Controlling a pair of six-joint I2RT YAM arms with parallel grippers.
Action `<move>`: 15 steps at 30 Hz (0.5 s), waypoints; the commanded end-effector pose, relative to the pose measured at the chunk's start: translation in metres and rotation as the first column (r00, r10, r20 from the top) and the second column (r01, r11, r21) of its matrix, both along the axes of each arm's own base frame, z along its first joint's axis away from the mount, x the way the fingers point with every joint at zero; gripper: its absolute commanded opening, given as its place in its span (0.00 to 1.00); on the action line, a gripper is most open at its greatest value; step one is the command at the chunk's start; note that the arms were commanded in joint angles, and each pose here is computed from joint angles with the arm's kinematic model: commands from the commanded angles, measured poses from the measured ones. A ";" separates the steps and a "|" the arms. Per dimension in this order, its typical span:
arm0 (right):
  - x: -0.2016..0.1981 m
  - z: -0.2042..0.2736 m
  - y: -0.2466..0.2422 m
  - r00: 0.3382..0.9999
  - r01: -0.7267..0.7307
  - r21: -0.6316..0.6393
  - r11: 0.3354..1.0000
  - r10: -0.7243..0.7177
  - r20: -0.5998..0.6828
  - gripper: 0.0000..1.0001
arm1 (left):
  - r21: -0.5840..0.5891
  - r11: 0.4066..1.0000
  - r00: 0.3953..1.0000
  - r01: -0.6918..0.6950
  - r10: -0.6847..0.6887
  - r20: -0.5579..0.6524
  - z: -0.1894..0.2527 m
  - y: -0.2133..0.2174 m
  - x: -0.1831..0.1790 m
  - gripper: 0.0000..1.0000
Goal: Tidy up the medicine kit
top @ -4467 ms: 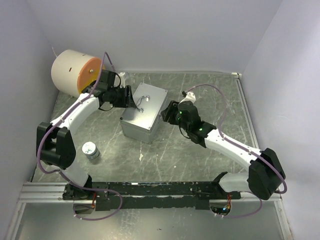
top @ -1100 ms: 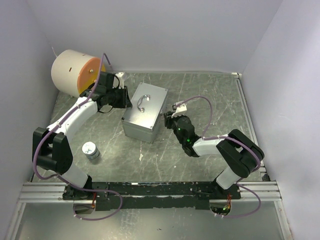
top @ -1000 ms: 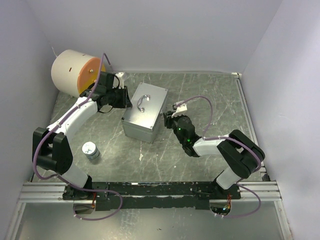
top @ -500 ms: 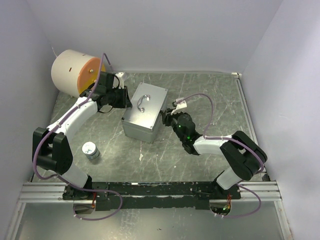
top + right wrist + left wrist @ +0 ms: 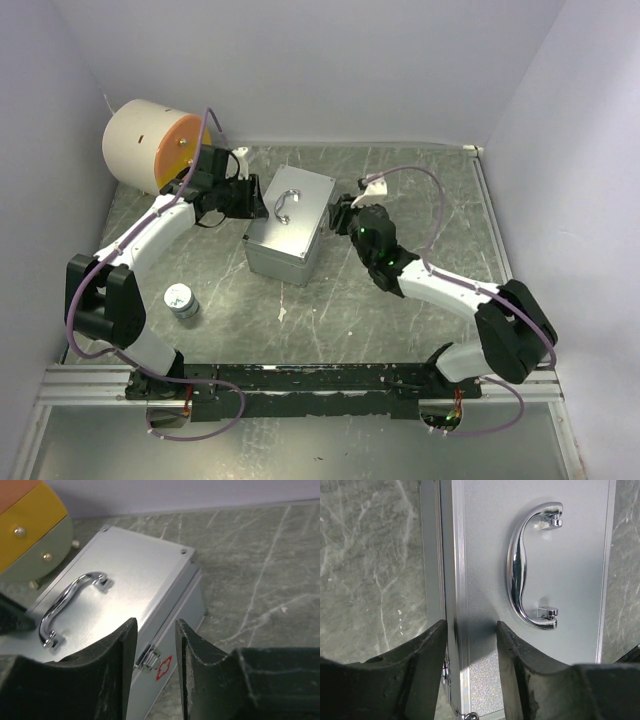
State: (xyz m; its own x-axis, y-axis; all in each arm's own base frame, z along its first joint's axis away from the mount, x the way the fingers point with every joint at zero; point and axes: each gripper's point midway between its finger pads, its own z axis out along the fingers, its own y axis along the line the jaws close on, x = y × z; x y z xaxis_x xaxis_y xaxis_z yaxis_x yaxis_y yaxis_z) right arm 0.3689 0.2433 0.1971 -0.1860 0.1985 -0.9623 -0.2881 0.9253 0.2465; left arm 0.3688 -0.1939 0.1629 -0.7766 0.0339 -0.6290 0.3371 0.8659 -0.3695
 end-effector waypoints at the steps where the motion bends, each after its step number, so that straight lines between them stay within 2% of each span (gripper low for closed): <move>1: -0.002 -0.029 -0.032 0.970 0.134 -0.009 0.991 -0.133 -0.203 0.37 | 0.085 0.996 0.984 0.027 -0.011 -0.177 -0.043 0.013 -0.037 0.56; 4: -0.008 -0.045 -0.041 0.947 0.159 0.003 0.987 -0.151 -0.284 0.38 | 0.075 0.997 0.985 0.023 -0.010 -0.173 -0.041 0.012 -0.037 0.57; 9: -0.019 -0.067 -0.033 0.924 0.091 0.004 0.996 -0.083 -0.372 0.38 | 0.068 0.997 0.982 0.028 -0.015 -0.186 -0.044 0.010 -0.038 0.44; 15: -0.015 -0.094 -0.025 0.855 0.109 -0.020 0.994 -0.104 -0.508 0.34 | 0.059 0.998 0.982 0.031 -0.020 -0.190 -0.044 0.008 -0.038 0.34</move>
State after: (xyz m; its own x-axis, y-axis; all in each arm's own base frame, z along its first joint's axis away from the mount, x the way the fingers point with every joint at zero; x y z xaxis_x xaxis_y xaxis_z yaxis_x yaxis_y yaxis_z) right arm 0.3559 0.2133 0.1212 -0.5302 0.2372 -0.8140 -0.0781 0.9423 0.3255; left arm 0.3665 -0.1937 0.1643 -0.7821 0.0221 -0.6228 0.3333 0.8593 -0.3880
